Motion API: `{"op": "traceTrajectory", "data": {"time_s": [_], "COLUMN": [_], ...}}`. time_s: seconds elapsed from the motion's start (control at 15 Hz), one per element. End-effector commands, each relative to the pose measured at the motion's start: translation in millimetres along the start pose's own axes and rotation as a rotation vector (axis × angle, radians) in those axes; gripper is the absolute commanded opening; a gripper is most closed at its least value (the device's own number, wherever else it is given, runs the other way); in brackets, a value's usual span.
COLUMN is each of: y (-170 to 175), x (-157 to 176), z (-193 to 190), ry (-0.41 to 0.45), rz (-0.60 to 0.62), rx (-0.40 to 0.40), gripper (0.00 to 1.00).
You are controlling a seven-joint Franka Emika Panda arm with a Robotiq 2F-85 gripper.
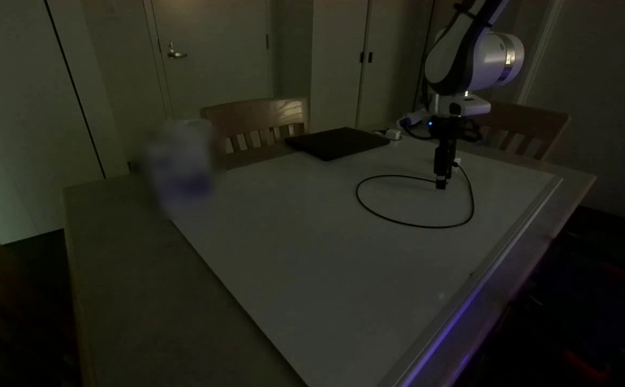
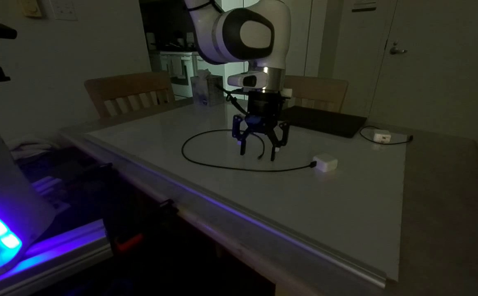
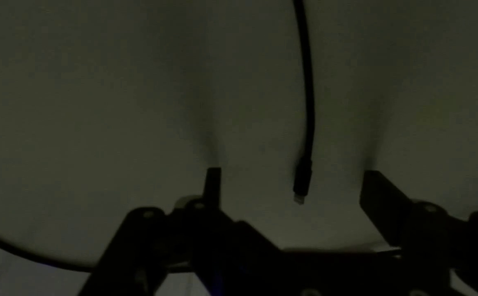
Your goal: Straighten the cable
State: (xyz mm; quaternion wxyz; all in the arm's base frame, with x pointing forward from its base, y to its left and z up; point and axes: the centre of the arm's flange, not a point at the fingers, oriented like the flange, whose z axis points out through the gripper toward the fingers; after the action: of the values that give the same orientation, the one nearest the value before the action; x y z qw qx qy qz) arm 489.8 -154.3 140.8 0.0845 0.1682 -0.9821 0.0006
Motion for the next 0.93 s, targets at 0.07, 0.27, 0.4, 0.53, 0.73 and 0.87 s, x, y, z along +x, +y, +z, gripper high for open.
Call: {"op": "traceTrajectory", "data": {"time_s": [0.07,0.27,0.4,0.53,0.73,0.87], "y": [-11.7,-17.4,-20.0,-20.8,-17.3,-13.7], "x": [-6.8,-6.3,-6.8,-8.2,-7.6,-7.7], "z": [4.7,1.3,-0.5,-2.0,-3.5,-5.4], "ry": [-0.027,-0.036,-0.043,-0.047,-0.051,-0.052], "rz": [-0.004,0.003,0.009,0.013,0.014,-0.011], "rx": [-0.016,-0.014,-0.012,-0.013,-0.012,-0.007], "gripper": [0.48,0.27,0.13,0.01,0.00,0.02]}}
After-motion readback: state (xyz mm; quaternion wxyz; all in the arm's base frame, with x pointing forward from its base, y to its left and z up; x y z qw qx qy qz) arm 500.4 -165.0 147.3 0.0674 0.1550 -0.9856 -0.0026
